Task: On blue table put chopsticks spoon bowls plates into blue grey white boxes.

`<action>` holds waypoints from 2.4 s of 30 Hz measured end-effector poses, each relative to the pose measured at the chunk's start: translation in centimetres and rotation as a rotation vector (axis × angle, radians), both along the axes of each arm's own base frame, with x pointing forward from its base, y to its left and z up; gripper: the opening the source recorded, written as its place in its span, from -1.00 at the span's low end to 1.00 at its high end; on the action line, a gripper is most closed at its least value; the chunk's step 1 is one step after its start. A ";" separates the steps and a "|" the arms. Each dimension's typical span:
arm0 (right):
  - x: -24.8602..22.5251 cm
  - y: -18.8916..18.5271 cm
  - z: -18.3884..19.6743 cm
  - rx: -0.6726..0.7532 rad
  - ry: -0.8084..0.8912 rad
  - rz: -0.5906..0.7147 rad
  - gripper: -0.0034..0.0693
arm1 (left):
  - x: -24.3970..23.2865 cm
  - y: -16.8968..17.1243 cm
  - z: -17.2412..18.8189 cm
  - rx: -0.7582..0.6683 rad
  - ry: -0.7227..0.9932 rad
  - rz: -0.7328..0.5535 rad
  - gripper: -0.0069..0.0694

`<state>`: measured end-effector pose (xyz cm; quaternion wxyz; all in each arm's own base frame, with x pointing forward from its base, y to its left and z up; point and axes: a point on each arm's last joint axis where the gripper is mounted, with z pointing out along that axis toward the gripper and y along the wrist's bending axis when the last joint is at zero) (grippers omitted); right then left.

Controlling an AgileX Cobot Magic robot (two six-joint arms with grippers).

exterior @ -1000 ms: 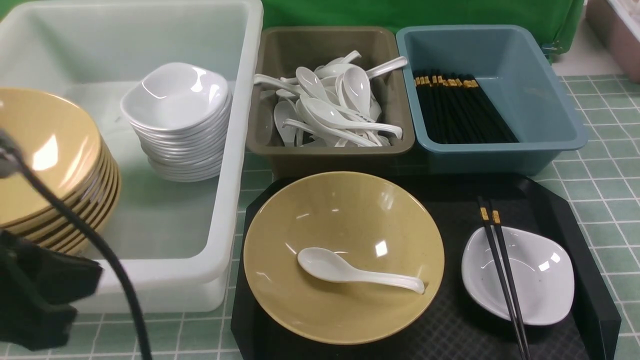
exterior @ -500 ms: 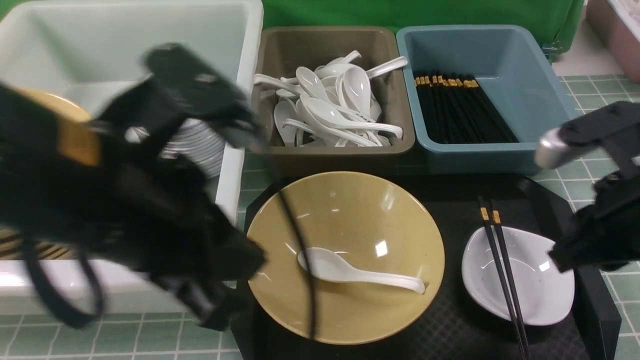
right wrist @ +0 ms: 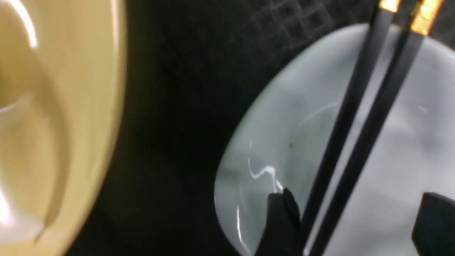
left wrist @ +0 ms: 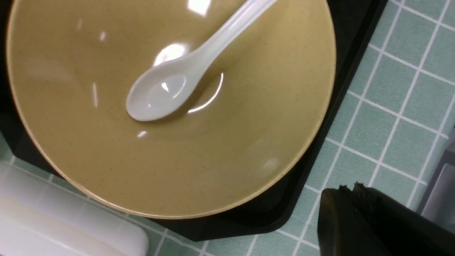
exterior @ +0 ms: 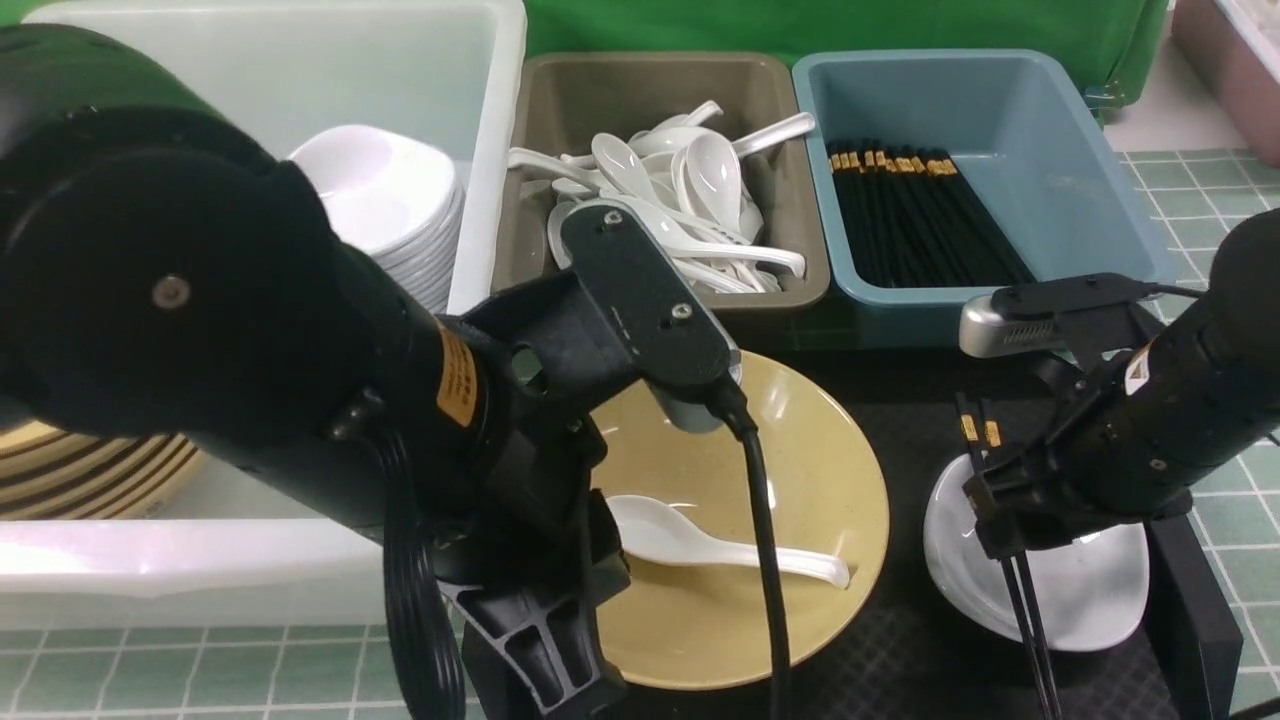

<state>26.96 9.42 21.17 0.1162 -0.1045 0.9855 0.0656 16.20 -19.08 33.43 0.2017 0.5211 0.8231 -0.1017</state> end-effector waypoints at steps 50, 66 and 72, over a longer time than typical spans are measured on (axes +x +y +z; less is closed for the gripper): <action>10.8 -0.3 13.5 0.060 -0.656 -0.025 -0.44 | 11.9 -0.7 3.0 -0.419 -0.396 0.360 -0.81; 22.7 -0.7 4.0 0.066 -0.538 -0.168 -0.39 | 11.9 -0.5 3.0 -0.296 -0.364 0.305 -0.81; 22.3 -0.8 4.3 0.024 -0.392 -0.150 0.10 | 11.3 0.0 2.6 -0.222 -0.321 0.295 -0.81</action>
